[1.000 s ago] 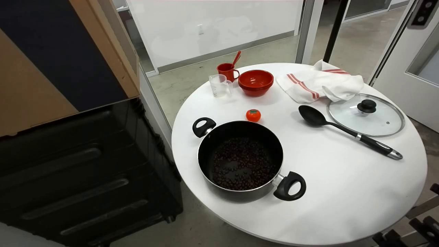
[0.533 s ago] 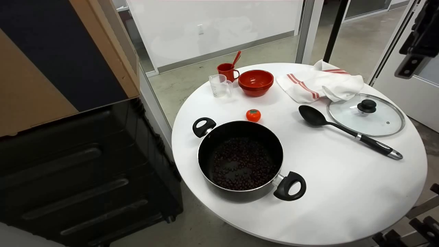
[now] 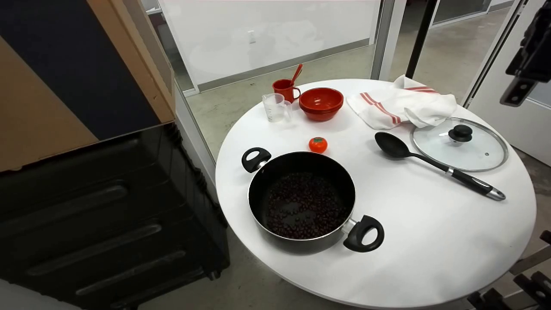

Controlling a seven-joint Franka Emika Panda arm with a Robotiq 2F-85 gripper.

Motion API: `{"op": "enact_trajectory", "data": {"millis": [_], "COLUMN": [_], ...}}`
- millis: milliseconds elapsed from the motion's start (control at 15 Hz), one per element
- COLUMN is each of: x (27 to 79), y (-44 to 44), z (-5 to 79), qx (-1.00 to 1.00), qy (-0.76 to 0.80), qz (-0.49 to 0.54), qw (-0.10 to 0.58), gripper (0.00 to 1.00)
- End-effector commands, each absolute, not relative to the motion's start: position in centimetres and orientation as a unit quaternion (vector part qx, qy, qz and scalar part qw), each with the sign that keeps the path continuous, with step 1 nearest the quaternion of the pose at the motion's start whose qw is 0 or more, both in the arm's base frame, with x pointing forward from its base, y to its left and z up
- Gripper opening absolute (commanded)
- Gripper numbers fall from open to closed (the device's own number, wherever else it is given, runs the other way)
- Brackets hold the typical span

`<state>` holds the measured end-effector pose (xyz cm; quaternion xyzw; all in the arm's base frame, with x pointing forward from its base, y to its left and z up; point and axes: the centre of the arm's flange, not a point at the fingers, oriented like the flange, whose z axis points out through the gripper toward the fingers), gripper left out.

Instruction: Move the black pot to the right

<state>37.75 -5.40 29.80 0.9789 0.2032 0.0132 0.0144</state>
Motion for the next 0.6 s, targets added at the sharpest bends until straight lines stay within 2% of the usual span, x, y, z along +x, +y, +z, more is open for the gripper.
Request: {"op": "enact_trajectory", "data": {"millis": [0, 533], "x": [39.1, 43.5], "y": [-4.6, 0.9], "z": [27.0, 20.8], "qx": [0.978, 0.969], "qy": [0.207, 0.245], "qz": [0.006, 0.019], "qw": [0.026, 0.029], "gripper": [1.00, 1.00]}}
